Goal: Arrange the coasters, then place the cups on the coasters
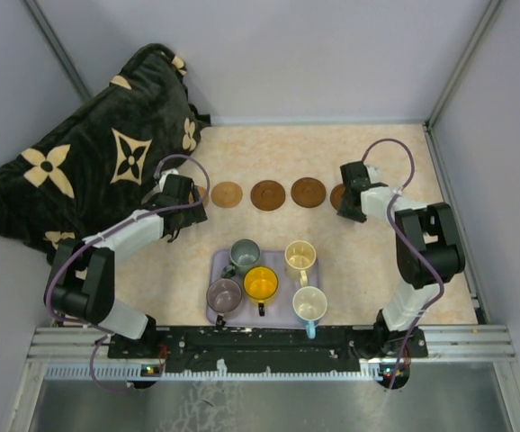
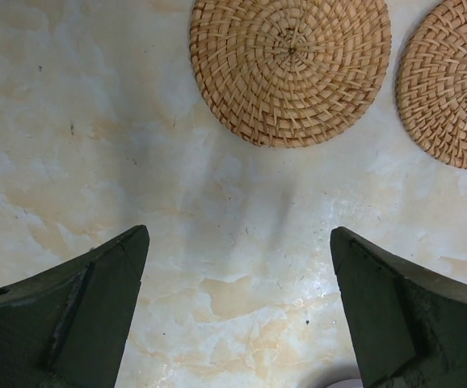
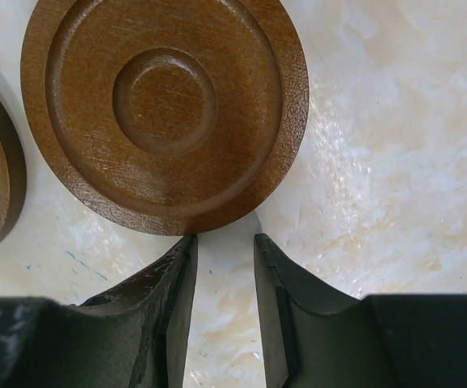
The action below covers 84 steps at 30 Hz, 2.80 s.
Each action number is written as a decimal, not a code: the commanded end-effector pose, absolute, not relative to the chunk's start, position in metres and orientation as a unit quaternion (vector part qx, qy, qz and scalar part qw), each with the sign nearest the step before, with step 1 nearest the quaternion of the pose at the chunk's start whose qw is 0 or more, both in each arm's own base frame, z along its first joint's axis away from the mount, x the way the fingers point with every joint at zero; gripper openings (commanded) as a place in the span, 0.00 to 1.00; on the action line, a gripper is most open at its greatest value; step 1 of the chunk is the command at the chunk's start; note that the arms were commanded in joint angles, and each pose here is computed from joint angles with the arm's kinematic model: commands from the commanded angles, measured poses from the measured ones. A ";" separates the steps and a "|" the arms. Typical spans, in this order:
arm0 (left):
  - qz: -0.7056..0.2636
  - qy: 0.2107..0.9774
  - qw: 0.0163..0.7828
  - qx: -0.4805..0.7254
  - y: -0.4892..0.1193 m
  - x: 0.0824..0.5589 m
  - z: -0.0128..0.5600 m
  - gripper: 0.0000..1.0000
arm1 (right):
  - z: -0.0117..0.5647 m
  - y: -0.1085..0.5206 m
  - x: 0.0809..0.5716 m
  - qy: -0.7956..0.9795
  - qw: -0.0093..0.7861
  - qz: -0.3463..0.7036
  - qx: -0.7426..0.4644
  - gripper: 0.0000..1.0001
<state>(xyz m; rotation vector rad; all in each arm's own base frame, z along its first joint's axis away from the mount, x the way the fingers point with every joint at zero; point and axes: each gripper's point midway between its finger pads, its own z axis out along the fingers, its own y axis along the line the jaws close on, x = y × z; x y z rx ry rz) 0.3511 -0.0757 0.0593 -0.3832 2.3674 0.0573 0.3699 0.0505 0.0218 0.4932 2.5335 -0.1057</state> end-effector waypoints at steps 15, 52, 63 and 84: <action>0.032 0.921 0.360 -0.145 -0.074 0.348 0.060 0.99 | 0.001 0.045 0.369 0.948 0.245 -0.040 0.199 0.34; 0.062 0.895 0.395 -0.197 -0.048 0.313 0.105 0.99 | 0.199 0.017 0.292 0.857 0.476 0.011 0.200 0.38; -0.007 0.874 0.447 -0.190 -0.048 0.273 0.147 1.00 | 0.205 0.018 0.265 0.846 0.479 0.042 0.229 0.46; -0.073 0.868 0.465 -0.157 -0.074 0.269 0.168 1.00 | 0.181 0.016 0.237 0.850 0.473 0.048 0.228 0.51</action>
